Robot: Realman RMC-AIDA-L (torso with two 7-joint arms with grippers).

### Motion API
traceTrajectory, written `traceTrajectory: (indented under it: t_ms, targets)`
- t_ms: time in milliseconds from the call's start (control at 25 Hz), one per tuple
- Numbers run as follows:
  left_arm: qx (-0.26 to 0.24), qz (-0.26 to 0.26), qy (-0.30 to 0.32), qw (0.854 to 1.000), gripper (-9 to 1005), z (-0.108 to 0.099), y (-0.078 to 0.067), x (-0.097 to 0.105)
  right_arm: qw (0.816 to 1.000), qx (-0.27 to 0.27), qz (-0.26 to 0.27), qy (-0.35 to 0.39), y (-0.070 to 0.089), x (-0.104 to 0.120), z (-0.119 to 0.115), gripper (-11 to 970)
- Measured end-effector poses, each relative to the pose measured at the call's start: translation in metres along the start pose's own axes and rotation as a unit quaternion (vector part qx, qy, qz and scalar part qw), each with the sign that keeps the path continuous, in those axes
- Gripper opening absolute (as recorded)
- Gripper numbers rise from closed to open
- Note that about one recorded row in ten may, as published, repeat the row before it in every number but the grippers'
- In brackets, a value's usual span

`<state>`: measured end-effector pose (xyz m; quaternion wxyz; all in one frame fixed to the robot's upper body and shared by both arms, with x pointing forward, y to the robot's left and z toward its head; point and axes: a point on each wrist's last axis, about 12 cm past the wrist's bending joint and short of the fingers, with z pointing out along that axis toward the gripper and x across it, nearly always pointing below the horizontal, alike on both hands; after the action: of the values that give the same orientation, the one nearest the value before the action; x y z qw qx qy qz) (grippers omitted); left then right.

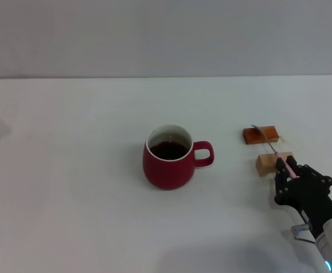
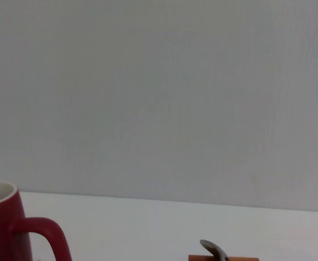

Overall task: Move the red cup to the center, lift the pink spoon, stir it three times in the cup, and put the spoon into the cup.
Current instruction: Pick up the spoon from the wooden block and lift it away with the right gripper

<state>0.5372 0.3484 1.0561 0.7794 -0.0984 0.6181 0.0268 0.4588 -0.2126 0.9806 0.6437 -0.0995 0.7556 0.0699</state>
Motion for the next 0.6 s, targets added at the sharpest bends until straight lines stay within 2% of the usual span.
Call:
traceTrajectory:
  t_ms: [600]
  targets:
    - [0.001, 0.0, 0.001, 1.0, -2, 0.0002, -0.0003, 0.0003, 1.0, 0.007, 0.0, -0.017, -0.0015, -0.0037, -0.0013, 144]
